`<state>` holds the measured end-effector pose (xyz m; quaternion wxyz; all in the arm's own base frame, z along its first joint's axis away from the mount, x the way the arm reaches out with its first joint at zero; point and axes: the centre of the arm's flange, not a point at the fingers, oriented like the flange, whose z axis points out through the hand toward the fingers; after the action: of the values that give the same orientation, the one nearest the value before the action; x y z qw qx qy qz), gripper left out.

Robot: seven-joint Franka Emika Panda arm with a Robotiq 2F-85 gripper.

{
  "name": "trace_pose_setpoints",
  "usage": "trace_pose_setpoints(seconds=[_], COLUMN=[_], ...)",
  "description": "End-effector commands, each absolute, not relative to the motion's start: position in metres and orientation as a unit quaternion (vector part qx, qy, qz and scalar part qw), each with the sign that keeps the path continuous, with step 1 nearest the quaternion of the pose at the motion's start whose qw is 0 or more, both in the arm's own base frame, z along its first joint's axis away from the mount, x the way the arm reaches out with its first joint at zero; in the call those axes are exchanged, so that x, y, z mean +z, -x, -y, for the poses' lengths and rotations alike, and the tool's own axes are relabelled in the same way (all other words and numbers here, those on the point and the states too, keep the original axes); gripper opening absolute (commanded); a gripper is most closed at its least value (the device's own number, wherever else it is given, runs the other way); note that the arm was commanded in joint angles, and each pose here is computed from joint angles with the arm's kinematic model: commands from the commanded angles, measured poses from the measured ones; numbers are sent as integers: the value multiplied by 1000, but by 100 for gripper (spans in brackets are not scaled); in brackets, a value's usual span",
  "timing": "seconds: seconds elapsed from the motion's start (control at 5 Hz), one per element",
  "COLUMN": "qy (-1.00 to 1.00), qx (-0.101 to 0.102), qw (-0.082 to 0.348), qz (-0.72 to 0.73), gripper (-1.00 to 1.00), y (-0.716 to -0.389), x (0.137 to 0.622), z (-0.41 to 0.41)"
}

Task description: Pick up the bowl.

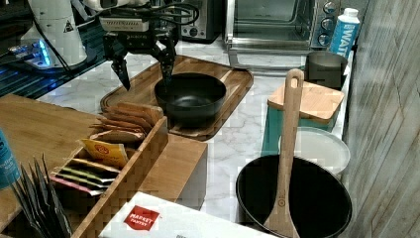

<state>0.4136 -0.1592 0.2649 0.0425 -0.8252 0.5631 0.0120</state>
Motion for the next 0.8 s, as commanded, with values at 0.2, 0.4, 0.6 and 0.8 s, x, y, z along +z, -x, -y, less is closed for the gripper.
trace_pose_setpoints(seconds=[0.2, 0.4, 0.6, 0.8], qy=[839, 830, 828, 827], qx=[-33, -46, -46, -43], qw=[86, 78, 81, 80], qz=[-537, -550, -553, -555], gripper=[100, -26, -100, -100], y=[-438, -437, -433, -433], x=[259, 260, 263, 265], z=[181, 183, 183, 180])
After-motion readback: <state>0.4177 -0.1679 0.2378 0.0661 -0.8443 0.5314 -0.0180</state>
